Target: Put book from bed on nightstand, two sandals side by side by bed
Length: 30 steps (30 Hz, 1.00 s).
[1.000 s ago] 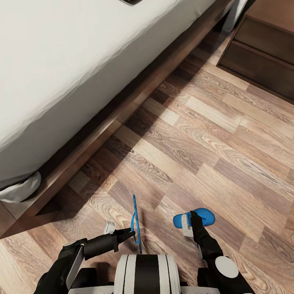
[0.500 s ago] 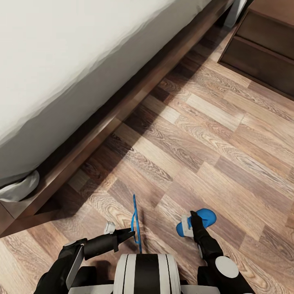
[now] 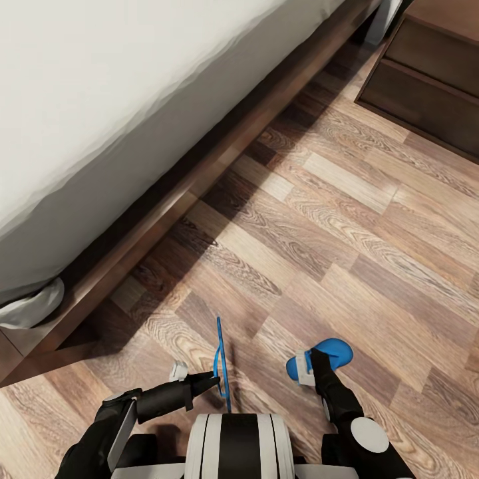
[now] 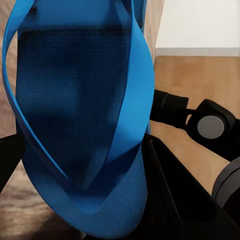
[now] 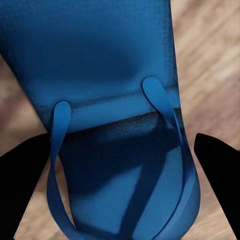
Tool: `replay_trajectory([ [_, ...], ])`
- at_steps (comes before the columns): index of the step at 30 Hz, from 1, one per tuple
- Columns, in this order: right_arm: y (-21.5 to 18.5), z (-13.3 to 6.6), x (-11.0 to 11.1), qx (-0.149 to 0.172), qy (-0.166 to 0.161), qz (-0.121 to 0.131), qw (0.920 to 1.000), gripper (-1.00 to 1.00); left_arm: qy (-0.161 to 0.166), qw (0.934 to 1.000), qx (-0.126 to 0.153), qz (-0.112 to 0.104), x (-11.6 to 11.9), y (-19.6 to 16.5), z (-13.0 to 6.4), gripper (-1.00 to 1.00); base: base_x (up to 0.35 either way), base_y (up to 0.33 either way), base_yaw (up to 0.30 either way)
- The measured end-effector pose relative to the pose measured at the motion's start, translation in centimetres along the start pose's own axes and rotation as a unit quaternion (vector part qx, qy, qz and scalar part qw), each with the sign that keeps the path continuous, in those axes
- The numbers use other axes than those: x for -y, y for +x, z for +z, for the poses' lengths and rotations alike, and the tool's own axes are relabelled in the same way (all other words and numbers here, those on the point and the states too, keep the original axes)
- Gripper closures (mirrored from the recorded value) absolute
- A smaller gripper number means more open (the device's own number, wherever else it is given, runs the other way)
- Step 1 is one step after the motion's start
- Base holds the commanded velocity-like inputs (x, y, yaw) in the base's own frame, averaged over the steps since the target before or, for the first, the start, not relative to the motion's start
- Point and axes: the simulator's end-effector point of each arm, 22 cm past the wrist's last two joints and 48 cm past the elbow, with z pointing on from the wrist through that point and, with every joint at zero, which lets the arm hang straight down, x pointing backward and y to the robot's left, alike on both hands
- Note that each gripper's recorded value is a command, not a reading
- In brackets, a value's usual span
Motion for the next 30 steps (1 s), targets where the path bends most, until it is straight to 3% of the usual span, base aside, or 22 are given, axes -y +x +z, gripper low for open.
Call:
replay_trajectory([
  [18,0.0,0.0,0.0,0.000,0.000,0.001,1.0000,1.00,0.000,1.0000,-0.001,0.000,0.0,0.0,0.0,1.00,0.000,0.000,0.000],
  [30,0.4,-1.3,2.4,-0.003,0.024,0.003,0.9997,1.00,0.006,0.9997,0.007,0.022,1.7,-1.5,-0.2,1.00,0.000,0.000,0.000],
])
